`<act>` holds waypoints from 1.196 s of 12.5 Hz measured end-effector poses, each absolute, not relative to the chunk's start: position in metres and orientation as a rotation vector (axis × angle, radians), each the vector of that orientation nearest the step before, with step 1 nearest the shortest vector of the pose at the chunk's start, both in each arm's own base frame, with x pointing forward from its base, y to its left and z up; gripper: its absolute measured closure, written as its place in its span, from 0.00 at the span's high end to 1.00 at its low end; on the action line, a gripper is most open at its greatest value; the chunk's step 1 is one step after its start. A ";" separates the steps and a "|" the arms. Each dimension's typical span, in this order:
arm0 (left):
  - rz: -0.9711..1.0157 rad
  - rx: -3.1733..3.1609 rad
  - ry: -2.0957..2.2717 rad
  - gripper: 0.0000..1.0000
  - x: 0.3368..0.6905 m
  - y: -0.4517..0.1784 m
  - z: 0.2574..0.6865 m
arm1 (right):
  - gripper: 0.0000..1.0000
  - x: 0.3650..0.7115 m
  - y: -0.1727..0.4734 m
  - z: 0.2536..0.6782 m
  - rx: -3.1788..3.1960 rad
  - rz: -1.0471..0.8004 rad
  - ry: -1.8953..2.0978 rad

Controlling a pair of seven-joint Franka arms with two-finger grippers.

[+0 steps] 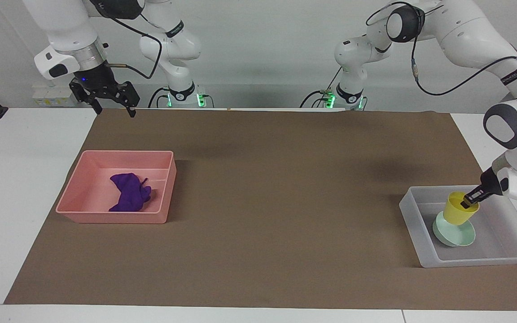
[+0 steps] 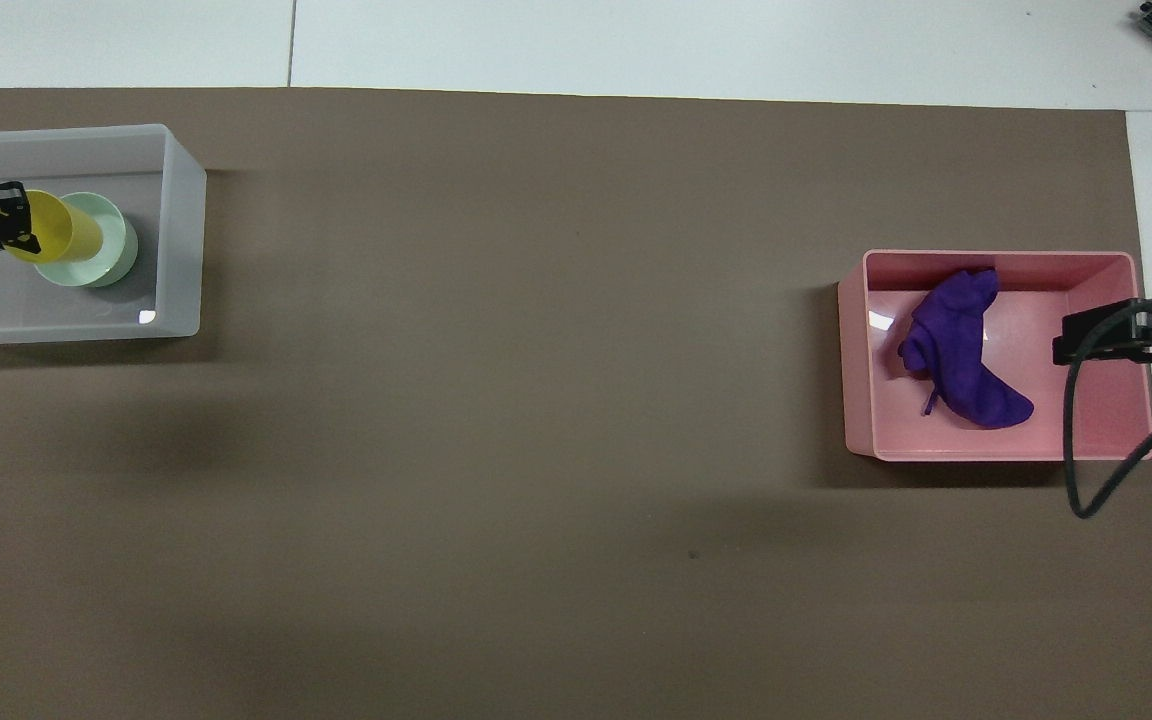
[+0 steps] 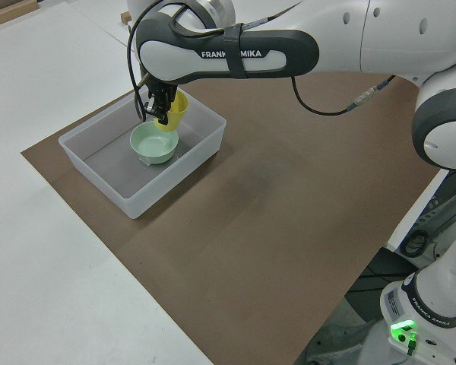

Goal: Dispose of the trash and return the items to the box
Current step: 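Release the yellow cup inside the bowl with the left gripper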

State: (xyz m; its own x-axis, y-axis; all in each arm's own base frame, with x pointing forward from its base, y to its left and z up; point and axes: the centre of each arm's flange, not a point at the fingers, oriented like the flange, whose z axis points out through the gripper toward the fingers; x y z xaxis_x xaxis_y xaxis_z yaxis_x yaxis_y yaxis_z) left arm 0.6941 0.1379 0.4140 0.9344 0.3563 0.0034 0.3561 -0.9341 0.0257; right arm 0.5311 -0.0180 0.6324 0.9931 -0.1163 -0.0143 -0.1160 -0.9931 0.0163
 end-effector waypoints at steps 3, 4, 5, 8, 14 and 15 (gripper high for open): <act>-0.015 3.059 0.594 0.05 0.696 0.152 0.389 | 1.00 0.532 -0.015 0.632 3.122 -0.014 -0.174; -0.026 3.058 0.596 0.05 0.697 0.153 0.383 | 1.00 0.533 -0.014 0.632 3.122 -0.002 -0.170; -0.033 3.058 0.595 0.05 0.697 0.153 0.379 | 1.00 0.534 -0.013 0.632 3.123 0.007 -0.168; -0.034 3.065 0.554 0.38 0.699 0.152 0.374 | 1.00 0.534 -0.013 0.631 3.123 0.009 -0.167; 0.074 3.083 0.442 1.00 0.701 0.146 0.435 | 1.00 0.533 -0.013 0.626 3.122 -0.009 -0.167; 0.034 3.085 0.417 1.00 0.691 0.134 0.461 | 1.00 0.533 -0.013 0.625 3.122 -0.012 -0.167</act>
State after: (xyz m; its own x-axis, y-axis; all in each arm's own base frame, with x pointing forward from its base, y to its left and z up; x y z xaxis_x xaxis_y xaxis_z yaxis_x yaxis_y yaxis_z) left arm 0.6914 0.1339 0.4610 0.9639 0.2658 0.0179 0.2652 -0.9637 0.0311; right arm 0.5332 -0.0130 0.6248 0.9943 -0.1068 -0.0069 -0.1066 -0.9942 0.0151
